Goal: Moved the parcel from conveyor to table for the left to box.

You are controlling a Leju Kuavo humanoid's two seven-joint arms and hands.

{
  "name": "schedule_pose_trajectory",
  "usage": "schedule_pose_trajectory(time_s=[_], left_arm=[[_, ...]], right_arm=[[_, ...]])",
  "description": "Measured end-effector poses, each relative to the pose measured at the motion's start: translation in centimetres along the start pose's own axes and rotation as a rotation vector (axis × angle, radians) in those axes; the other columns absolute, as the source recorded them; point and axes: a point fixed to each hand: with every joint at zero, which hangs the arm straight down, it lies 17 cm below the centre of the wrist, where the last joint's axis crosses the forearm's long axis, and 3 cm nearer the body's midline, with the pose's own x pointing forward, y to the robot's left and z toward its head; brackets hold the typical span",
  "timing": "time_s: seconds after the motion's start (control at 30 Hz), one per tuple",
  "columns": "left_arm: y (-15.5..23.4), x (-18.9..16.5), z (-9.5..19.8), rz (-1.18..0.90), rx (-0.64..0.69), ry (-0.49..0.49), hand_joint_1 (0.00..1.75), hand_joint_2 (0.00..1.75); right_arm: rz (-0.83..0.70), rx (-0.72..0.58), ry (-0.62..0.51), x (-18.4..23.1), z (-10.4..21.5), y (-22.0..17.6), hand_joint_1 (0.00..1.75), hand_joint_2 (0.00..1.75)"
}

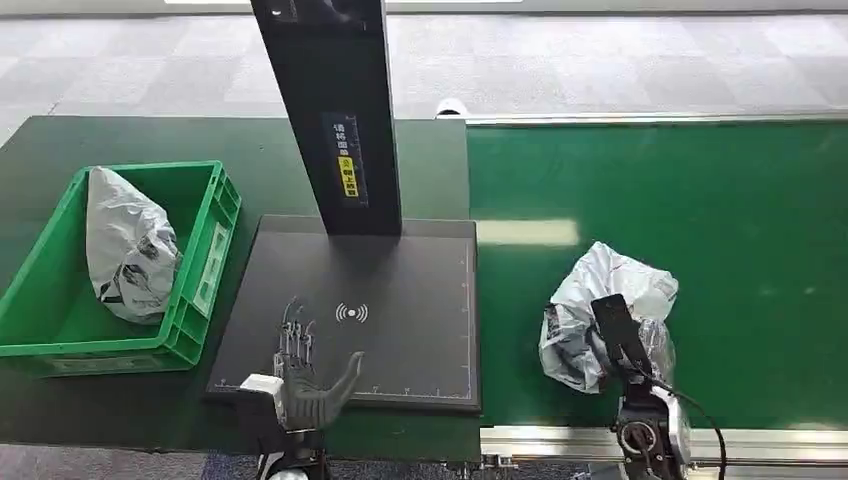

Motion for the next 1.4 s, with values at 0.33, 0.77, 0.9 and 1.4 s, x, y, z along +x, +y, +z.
schedule_pose_trajectory(time_s=[0.33, 0.77, 0.9, 1.4], left_arm=[[1.9, 1.4, 0.1, -0.053, 0.077, -0.037, 0.0, 1.75], [3.0, 1.2, -0.2, -0.042, 0.131, -0.019, 0.0, 1.75], [2.8, 1.1, -0.6, -0.03, 0.13, -0.016, 0.0, 1.75], [1.5, 0.8, -1.8, -0.018, 0.096, -0.02, 0.0, 1.75]], right_arm=[[-0.045, -0.27, -0.361, 13.7, 4.7, -11.0, 1.75, 1.75], [-0.27, 0.088, -0.405, 18.3, 4.0, -1.3, 1.75, 1.75], [-0.307, 0.221, -0.405, 20.1, 3.6, 3.9, 1.75, 1.75], [-0.347, 0.556, -0.354, 23.1, 5.2, 16.2, 1.75, 1.75]])
